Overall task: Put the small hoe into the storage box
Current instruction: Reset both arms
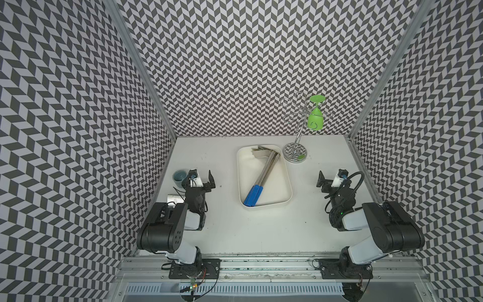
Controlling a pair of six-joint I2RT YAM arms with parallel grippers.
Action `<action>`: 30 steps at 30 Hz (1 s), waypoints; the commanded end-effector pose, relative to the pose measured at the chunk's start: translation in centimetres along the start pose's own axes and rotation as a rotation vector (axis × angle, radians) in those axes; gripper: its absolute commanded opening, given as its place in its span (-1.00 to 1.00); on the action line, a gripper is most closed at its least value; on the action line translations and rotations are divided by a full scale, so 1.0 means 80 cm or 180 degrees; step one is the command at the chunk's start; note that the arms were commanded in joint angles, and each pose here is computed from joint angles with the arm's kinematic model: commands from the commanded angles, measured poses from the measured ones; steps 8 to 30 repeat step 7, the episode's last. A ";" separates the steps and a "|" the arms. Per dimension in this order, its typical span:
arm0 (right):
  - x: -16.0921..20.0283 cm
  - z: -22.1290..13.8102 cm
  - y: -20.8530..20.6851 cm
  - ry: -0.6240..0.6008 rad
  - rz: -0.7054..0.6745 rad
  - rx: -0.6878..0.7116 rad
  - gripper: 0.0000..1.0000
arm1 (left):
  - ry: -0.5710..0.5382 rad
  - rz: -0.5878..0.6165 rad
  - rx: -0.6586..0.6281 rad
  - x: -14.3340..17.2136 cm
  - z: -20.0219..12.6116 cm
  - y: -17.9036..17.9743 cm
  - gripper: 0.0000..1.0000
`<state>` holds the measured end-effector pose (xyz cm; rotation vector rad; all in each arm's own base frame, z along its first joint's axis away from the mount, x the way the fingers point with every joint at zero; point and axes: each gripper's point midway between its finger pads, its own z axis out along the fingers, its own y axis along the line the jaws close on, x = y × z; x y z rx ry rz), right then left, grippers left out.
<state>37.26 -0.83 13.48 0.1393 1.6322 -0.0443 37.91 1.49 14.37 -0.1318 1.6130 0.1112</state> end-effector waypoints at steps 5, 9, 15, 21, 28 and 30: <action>-0.025 -0.005 -0.011 -0.0304 0.0094 0.0149 0.98 | -0.0053 0.0006 0.0004 -0.006 0.002 0.000 1.00; -0.025 -0.004 -0.011 -0.0304 0.0097 0.0148 0.99 | -0.0047 0.0002 0.0024 -0.006 0.001 0.000 1.00; -0.025 -0.004 -0.011 -0.0304 0.0097 0.0148 0.99 | -0.0047 0.0002 0.0024 -0.006 0.001 0.000 1.00; -0.025 -0.004 -0.011 -0.0304 0.0097 0.0148 0.99 | -0.0047 0.0002 0.0024 -0.006 0.001 0.000 1.00; -0.025 -0.004 -0.011 -0.0304 0.0097 0.0148 0.99 | -0.0047 0.0002 0.0024 -0.006 0.001 0.000 1.00; -0.025 -0.004 -0.011 -0.0304 0.0097 0.0148 0.99 | -0.0047 0.0002 0.0024 -0.006 0.001 0.000 1.00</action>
